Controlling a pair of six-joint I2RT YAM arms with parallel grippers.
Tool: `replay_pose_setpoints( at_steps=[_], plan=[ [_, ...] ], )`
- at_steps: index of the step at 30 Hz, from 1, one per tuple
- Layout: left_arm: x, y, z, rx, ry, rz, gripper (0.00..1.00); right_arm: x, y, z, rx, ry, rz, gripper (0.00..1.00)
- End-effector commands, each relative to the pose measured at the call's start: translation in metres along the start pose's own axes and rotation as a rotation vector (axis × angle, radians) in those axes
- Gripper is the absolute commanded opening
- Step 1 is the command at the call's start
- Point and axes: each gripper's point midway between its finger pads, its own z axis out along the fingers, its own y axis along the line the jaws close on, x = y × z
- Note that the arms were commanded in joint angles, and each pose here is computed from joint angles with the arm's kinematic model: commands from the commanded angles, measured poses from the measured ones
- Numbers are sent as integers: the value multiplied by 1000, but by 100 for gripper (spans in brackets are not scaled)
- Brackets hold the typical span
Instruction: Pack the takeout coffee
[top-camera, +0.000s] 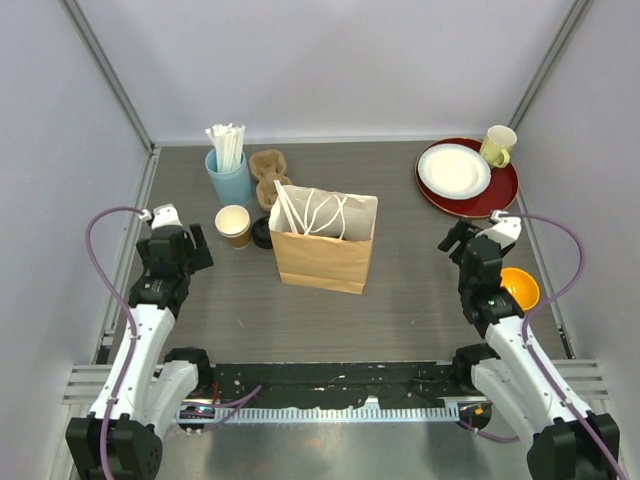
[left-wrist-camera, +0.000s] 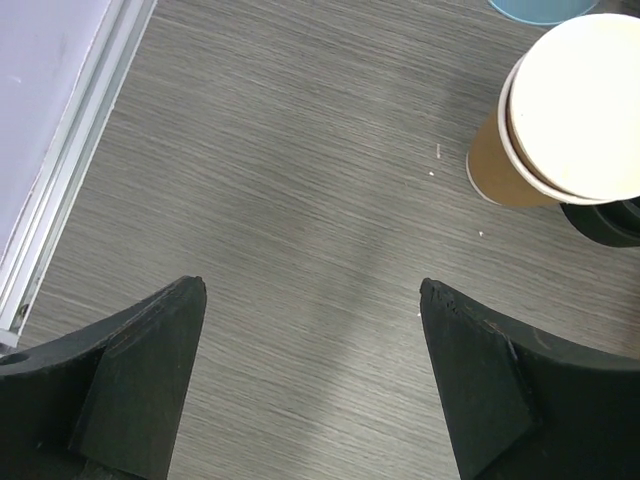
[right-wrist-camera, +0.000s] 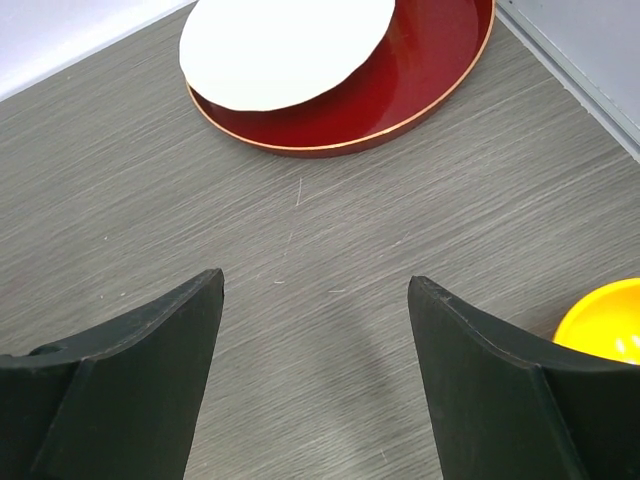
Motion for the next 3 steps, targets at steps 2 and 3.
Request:
replay_pose_setpoints(
  at_steps=[2, 3],
  plan=[
    [-17, 9, -1, -63, -66, -73, 92, -12, -5, -4, 25, -56, 46, 80],
    [-19, 10, -2, -71, -74, -84, 93, -12, -8, -4, 38, -60, 52, 80]
  ],
)
